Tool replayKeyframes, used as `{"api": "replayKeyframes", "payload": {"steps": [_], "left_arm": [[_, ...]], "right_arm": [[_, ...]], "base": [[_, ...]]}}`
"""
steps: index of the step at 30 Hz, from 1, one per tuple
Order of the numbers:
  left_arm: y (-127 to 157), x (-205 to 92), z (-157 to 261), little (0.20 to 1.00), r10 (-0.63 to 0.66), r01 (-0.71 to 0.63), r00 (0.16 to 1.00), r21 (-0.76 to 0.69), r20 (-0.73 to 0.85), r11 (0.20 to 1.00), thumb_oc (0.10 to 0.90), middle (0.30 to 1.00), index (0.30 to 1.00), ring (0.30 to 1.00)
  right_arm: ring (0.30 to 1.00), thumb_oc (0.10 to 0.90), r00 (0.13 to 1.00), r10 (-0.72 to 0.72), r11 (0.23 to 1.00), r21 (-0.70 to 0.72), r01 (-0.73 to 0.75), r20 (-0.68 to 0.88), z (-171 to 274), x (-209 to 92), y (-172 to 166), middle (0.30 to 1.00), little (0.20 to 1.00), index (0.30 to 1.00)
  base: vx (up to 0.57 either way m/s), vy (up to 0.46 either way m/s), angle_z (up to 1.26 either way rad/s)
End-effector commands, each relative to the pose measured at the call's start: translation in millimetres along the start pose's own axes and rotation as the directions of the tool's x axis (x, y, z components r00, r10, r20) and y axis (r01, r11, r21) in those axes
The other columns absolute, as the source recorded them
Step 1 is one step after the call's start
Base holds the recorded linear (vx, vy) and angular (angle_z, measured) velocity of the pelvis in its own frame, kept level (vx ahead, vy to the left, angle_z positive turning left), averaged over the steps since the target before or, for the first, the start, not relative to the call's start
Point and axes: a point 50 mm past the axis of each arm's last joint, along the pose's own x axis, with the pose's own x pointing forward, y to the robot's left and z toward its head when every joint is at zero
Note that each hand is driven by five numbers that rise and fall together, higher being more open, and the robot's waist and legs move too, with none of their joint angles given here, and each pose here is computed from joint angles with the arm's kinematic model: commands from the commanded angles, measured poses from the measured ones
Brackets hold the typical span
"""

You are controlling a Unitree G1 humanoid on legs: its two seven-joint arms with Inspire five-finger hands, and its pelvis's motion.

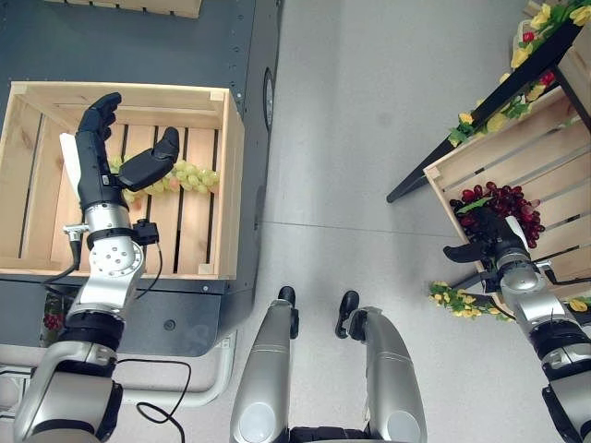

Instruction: Pick up the fruits from the basket on one side to the basket on the other side

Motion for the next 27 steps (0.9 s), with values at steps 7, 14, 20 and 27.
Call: {"api": "replayKeyframes", "payload": {"steps": [7, 14, 20, 27], "left_arm": [[38.1, 43.1, 25.0, 0.9, 0.098, -0.175, 0.982, 0.568, 0.164, 0.805, 0.8, 0.9, 0.9, 0.9], [36.9, 53.4, 40.8, 0.9, -0.016, -0.221, 0.956, 0.76, 0.291, 0.611, 0.8, 0.9, 0.9, 0.9], [31.1, 57.7, 43.4, 0.9, -0.146, -0.186, 0.945, 0.848, 0.292, 0.496, 0.8, 0.9, 0.9, 0.9], [34.2, 57.9, 35.9, 0.9, -0.202, -0.131, 0.954, 0.911, 0.224, 0.39, 0.8, 0.9, 0.9, 0.9]], "right_arm": [[0.9, 0.8, 0.962, -0.063, 0.989, -0.116, 0.096, 0.266, 56.9, 3.6, -53.2, 0.9, 0.9, 0.9], [0.9, 0.8, 0.922, 0.003, 0.979, -0.189, 0.076, 0.386, 82.5, 0.2, -47.7, 0.9, 0.9, 0.9], [0.9, 0.8, 0.892, 0.044, 0.98, -0.192, 0.048, 0.45, 97.9, -1.6, -47.1, 0.9, 0.9, 0.9], [0.9, 0.8, 0.889, 0.055, 0.981, -0.189, 0.036, 0.455, 96.7, -4.2, -47.2, 0.9, 0.9, 0.9]], "base": [[-0.02, 0.098, 0.0], [-0.02, 0.065, 0.0], [-0.01, 0.052, 0.03], [0.0, 0.013, 0.01]]}}
